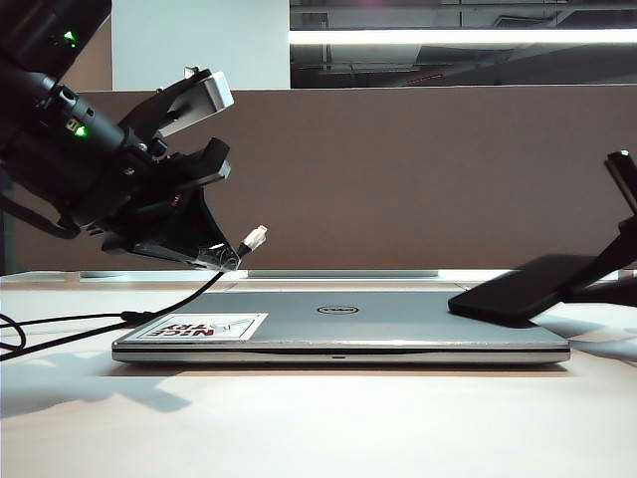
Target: Pick up the charging cable and the phone, plug the charging cable into the charging port on the phone, and finally place them back on the table.
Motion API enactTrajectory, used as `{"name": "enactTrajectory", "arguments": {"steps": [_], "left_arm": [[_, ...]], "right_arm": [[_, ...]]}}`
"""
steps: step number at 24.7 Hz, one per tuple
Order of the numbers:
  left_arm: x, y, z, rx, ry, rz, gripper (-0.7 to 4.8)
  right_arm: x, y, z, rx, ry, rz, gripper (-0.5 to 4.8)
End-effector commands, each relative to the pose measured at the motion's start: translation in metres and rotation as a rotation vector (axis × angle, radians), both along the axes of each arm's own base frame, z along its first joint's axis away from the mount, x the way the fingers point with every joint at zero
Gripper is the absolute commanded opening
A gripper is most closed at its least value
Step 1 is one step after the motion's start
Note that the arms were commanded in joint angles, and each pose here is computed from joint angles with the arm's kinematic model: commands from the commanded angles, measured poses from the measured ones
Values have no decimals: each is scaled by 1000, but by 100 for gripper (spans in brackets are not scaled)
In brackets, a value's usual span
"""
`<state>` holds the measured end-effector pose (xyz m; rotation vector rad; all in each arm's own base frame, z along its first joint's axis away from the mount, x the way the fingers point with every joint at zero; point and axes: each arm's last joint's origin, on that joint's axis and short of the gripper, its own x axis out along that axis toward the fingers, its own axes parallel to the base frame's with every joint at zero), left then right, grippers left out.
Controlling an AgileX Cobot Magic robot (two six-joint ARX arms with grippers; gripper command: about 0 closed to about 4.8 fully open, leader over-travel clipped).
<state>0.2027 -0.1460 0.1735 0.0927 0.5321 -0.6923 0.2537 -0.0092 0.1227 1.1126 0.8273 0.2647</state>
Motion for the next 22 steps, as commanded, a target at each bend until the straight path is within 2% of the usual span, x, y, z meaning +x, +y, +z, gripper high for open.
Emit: {"name": "enactTrajectory", "arguments": {"steps": [1, 9, 14, 19, 22], "left_arm": [[1, -1, 3, -13, -12, -3, -8], [1, -1, 3, -14, -12, -3, -8], [1, -1, 3, -14, -12, -3, -8], [1, -1, 3, -14, -13, -3, -8], [1, -1, 3, -14, -13, -3, -8]], "right_arm": [[-5, -1, -13, -73, 38, -5, -6], [-1, 1, -2, -75, -123, 103, -6], [-5, 4, 17, -99, -239, 168, -6], [-2, 17, 37, -83, -319, 286, -6], [6, 33, 52, -162, -318, 382, -6]]}}
